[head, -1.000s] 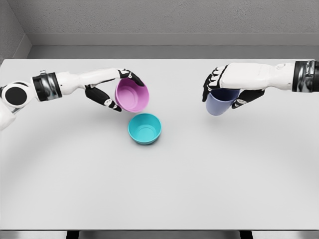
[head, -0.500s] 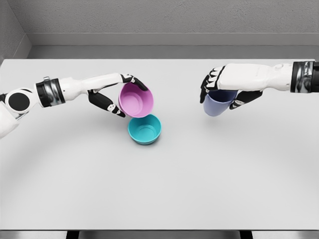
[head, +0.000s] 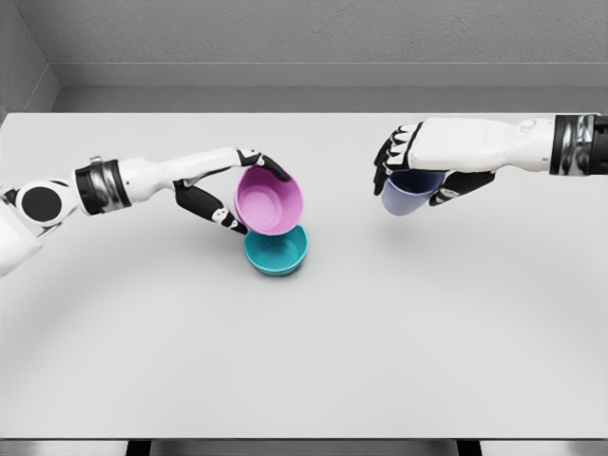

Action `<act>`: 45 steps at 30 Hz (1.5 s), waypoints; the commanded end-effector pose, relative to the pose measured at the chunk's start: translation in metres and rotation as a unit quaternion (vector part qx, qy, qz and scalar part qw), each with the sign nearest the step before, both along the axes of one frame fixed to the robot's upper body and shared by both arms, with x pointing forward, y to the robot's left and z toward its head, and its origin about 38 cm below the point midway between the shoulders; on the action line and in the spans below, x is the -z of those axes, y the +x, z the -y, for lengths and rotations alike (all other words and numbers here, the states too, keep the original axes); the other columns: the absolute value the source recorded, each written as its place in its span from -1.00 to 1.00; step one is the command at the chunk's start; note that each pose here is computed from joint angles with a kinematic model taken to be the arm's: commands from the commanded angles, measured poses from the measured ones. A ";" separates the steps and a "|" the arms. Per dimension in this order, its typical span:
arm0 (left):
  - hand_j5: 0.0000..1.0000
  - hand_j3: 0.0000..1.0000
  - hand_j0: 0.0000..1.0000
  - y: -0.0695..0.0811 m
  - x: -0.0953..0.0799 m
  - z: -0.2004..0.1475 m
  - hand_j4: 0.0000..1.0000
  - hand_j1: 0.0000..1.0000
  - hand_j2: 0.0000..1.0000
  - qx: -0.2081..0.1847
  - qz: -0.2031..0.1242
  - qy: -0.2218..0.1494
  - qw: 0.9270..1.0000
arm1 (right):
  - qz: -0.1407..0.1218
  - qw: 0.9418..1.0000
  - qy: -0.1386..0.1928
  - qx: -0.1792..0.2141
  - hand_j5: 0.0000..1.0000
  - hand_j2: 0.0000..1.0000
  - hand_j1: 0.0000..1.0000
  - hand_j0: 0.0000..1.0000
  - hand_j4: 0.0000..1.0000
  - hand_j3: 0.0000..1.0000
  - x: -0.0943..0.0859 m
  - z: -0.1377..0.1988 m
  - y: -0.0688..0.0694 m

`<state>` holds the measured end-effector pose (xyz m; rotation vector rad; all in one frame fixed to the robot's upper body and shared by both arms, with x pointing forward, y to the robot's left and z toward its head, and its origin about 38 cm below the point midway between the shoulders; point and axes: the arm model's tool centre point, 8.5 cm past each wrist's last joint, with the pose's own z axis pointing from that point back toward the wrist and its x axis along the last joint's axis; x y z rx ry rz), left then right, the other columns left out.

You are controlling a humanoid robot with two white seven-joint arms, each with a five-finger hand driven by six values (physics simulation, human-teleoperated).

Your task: Stacking bowl and cup with both arms

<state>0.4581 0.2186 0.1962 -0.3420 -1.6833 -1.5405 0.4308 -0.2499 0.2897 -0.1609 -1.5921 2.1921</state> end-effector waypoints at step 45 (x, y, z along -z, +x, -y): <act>0.53 0.53 0.53 -0.017 0.024 0.016 0.53 0.53 0.53 0.010 -0.046 -0.038 0.998 | -0.002 0.999 -0.002 -0.052 0.29 0.29 0.29 0.29 0.29 0.29 -0.002 -0.042 -0.001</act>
